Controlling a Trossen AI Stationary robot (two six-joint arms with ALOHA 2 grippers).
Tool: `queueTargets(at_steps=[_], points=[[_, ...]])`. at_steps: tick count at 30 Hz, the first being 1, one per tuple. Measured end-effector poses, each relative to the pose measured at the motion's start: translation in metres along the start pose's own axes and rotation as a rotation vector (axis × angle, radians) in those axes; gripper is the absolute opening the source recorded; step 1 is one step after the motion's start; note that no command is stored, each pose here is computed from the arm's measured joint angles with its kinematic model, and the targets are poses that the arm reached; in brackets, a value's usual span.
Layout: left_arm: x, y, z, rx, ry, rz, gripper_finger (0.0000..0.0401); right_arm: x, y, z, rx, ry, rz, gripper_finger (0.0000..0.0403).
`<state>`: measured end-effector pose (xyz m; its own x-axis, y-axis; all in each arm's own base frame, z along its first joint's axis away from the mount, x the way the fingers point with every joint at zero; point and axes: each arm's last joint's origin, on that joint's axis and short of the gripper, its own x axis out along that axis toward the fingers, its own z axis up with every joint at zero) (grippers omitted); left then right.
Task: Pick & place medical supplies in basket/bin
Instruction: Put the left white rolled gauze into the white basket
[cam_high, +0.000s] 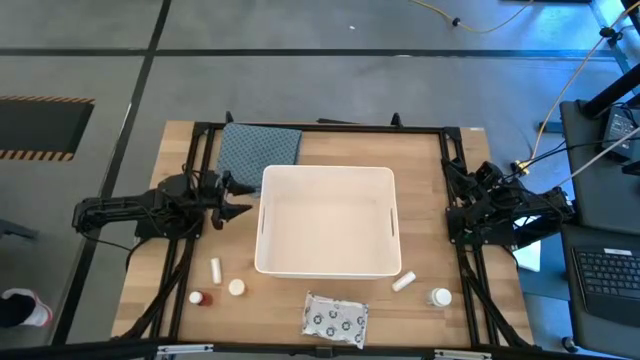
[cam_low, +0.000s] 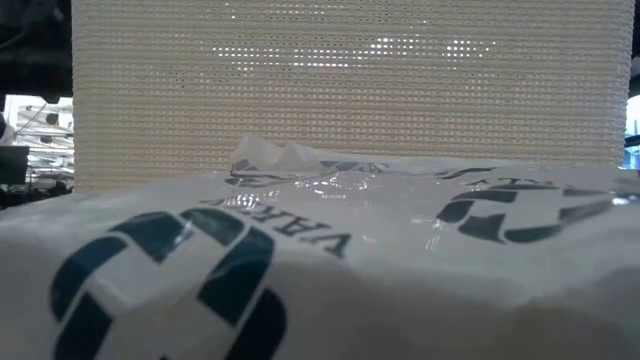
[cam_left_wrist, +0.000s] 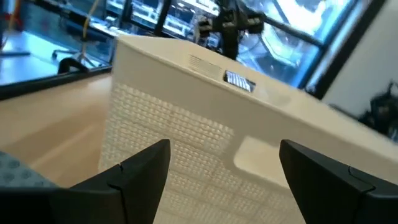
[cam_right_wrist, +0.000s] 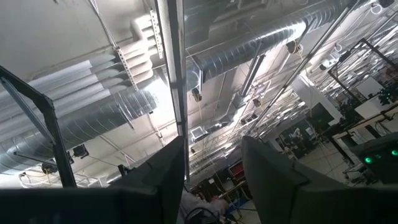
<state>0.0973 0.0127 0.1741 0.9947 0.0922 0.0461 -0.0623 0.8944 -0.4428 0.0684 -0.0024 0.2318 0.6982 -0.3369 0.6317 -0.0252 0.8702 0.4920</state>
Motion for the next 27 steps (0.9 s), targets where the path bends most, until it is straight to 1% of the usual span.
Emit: queueTargets(at_steps=[2,4,5,7,10,14,17,20,24,27], points=[[0.000,-0.002,0.006,-0.069,-0.070,-0.003,0.0295,0.000,0.000,0.000,-0.001,0.000,-0.001,0.0160],[-0.002,-0.006,0.014,-0.080,-0.109,-0.007,0.0295,0.000,0.000,0.000,-0.020,0.000,0.000,0.0160],[-0.003,-0.008,0.019,-0.074,-0.120,0.010,0.0295,0.000,0.000,0.000,-0.036,0.000,0.000,0.0160],[-0.005,-0.012,0.031,-0.043,-0.118,0.078,0.0295,0.000,0.000,0.000,-0.070,-0.001,-0.001,0.0160],[-0.010,-0.019,0.051,0.026,-0.065,0.228,0.0295,0.000,0.000,0.000,-0.090,0.000,0.000,0.0160],[-0.017,-0.034,0.089,0.076,-0.013,0.369,0.0294,0.000,0.000,0.000,-0.080,0.000,0.000,0.0160],[-0.018,-0.046,0.115,0.058,0.052,0.449,0.0294,0.000,0.000,0.000,-0.079,0.000,-0.001,0.0160],[-0.011,-0.056,0.135,0.065,0.163,0.502,0.0294,0.000,0.000,0.000,-0.082,0.002,-0.001,0.0160],[0.004,-0.065,0.156,0.084,0.351,0.579,0.0294,0.000,-0.001,-0.002,-0.090,0.019,-0.005,0.0160],[0.011,-0.071,0.169,0.068,0.516,0.680,0.0294,0.000,-0.001,-0.004,-0.099,0.039,-0.010,0.0160]])
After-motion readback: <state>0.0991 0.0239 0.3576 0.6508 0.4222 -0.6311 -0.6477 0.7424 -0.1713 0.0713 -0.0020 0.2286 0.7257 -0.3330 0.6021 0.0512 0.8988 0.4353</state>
